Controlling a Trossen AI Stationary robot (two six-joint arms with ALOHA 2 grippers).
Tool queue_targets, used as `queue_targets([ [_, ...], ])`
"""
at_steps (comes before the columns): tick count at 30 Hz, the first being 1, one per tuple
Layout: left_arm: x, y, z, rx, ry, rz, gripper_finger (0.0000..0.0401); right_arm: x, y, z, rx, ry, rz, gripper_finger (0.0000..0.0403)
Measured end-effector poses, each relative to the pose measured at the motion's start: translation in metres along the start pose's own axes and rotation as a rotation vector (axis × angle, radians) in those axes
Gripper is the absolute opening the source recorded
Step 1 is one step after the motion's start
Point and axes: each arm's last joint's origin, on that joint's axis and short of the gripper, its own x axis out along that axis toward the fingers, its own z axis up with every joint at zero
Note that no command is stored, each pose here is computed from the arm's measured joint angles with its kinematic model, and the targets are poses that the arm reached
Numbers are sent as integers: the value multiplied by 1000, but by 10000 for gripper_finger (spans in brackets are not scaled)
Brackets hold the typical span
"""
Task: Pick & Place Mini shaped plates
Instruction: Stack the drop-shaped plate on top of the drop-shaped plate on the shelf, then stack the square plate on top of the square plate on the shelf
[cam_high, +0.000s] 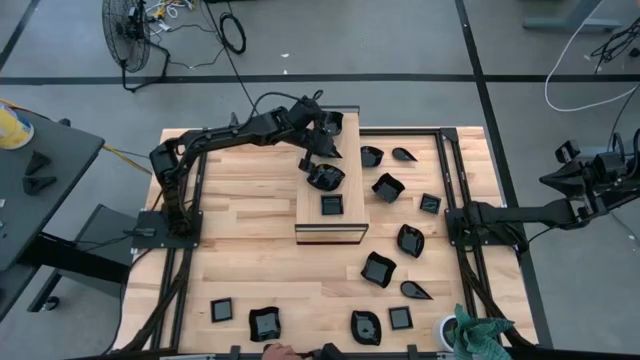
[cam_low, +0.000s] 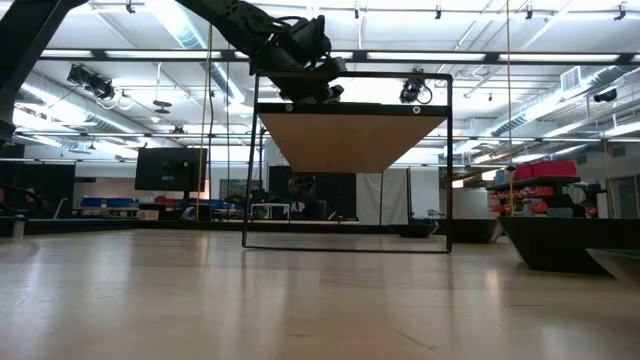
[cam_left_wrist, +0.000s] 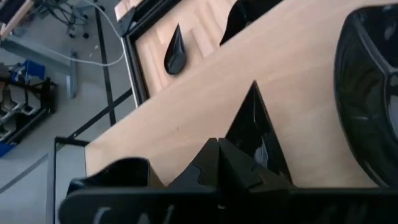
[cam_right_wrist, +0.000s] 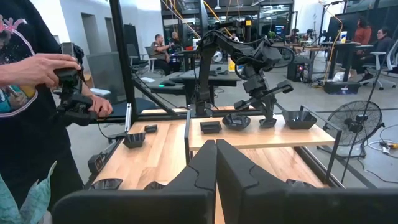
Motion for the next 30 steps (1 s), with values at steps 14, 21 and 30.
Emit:
queue_targets([
  [14,-83,12,35,-50,-73,89,11,0,0,0,0,0,0,10],
  [21,-114,-2,36,-103,-47,-37,14,0,0,0,0,0,0,10],
  [30,-139,-29,50,-388,27,-153,65,0,0,0,0,0,0,10],
])
